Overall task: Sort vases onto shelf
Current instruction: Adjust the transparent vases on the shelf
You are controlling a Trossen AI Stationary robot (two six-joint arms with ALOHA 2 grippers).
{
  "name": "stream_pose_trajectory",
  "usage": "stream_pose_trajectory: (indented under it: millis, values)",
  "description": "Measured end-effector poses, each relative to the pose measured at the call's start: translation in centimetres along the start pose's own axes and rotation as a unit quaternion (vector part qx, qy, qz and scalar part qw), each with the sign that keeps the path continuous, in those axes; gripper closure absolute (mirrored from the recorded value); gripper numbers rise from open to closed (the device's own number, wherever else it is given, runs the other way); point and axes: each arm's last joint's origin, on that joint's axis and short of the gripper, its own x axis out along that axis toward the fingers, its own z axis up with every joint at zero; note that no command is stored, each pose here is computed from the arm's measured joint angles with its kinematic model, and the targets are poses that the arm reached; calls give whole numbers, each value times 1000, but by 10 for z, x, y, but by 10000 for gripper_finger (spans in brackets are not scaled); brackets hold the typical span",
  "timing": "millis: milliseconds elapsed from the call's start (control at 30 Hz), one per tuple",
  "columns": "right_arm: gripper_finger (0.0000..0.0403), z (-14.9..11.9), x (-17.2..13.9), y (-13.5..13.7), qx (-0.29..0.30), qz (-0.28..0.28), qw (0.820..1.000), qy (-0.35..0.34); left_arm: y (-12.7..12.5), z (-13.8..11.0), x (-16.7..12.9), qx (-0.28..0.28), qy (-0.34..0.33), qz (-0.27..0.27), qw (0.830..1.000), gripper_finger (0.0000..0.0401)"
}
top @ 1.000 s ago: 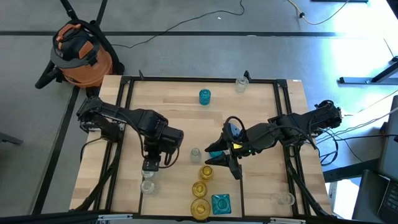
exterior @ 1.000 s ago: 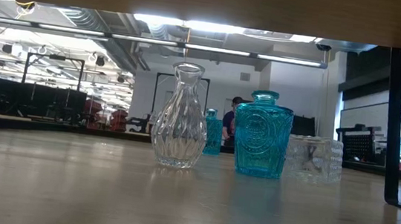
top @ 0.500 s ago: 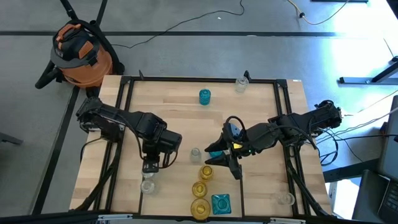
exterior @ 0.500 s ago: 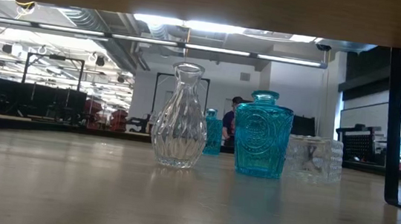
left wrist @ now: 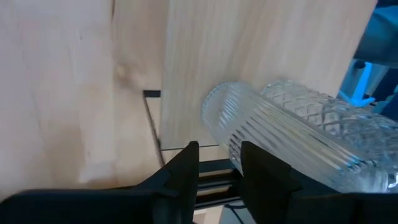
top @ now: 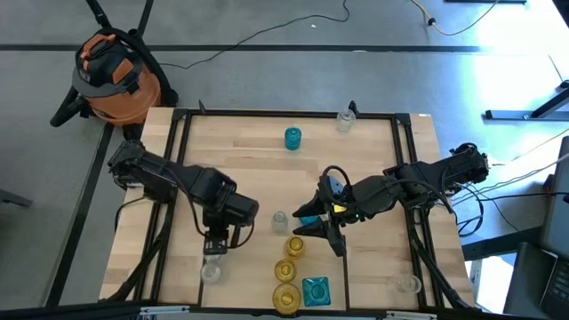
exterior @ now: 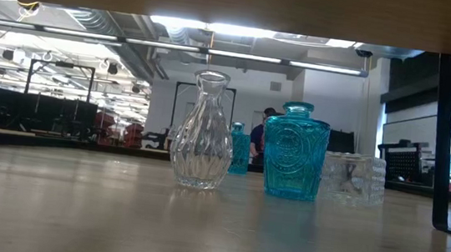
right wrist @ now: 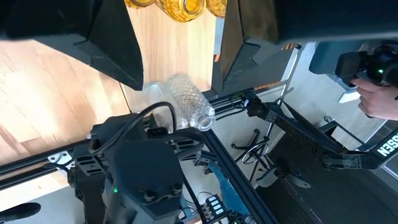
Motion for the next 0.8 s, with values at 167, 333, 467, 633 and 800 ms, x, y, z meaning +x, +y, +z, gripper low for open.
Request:
stream_pose_trajectory:
  millis: [167,333,467,633,800]
  values:
    - [224,0,0,0,0,0,1000,0,-4,-2,2,-4,3,-2,1000,289]
    - [224,0,0,0,0,0,1000,1,-9,-3,3,-5,0,-10,1000,289]
    - [224,0,0,0,0,0,1000,1,-14,-4,5,-8,-5,-18,1000,289]
    - [224,0,0,0,0,0,1000,1,-19,-6,7,-11,-6,-20,1000,289]
    - [224,0,0,0,0,0,1000,1,-23,-8,9,-11,-7,-22,1000,289]
